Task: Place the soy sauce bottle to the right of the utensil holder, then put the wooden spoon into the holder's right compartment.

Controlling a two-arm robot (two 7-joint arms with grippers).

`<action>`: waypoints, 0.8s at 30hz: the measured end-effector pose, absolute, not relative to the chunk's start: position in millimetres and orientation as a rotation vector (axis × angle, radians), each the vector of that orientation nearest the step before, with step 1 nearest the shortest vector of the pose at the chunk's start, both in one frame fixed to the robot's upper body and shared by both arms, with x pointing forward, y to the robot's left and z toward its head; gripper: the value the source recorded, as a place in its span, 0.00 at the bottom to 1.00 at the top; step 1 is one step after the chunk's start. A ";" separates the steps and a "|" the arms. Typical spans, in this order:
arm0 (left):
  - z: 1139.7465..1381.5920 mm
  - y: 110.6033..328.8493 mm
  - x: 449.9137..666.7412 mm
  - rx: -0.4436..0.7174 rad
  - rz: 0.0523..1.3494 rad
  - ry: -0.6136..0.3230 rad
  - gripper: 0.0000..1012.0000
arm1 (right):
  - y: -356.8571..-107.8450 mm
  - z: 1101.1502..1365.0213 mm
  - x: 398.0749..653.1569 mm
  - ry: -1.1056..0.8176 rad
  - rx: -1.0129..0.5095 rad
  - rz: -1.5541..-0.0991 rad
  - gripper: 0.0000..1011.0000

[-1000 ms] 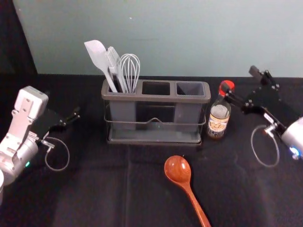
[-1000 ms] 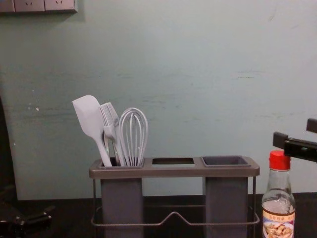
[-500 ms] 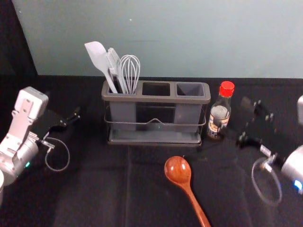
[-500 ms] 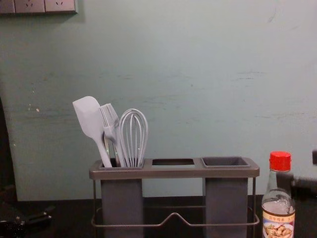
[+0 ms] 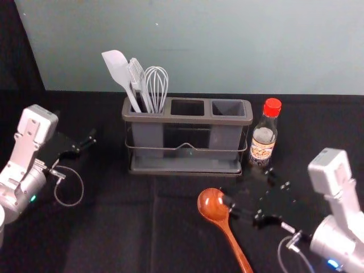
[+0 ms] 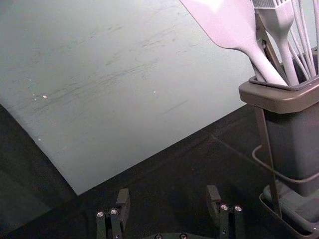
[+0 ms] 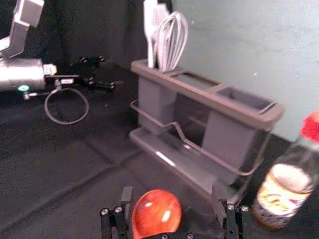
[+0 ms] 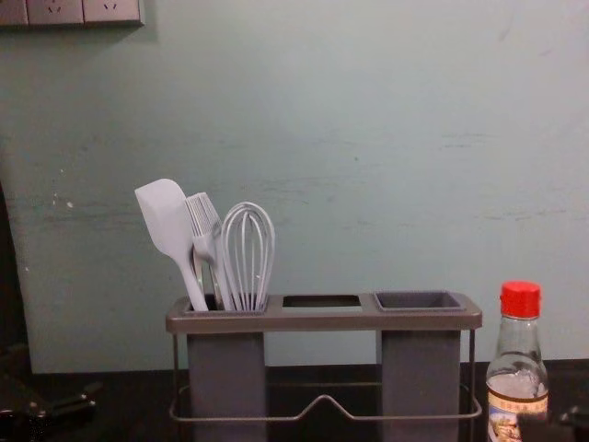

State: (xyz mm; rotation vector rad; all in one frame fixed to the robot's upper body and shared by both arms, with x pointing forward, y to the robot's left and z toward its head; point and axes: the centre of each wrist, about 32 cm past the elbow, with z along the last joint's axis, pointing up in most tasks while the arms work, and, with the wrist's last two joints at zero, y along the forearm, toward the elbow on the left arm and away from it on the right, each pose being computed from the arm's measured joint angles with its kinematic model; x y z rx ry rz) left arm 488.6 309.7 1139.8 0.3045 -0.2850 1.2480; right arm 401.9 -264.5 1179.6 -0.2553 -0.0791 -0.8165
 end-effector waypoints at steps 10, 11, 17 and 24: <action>1139.8 309.7 488.6 0.304 1.248 -0.285 0.99 | -253.1 1161.1 403.8 -0.030 -0.263 -0.782 0.99; 1139.8 309.7 488.6 0.304 1.248 -0.285 0.99 | -252.8 1160.2 404.3 -0.029 -0.259 -0.781 0.99; 1139.8 309.7 488.6 0.304 1.248 -0.285 0.99 | -252.9 1160.5 404.0 -0.030 -0.260 -0.780 0.99; 1139.8 309.7 488.6 0.304 1.248 -0.285 0.99 | -252.9 1161.1 403.6 -0.031 -0.261 -0.780 0.99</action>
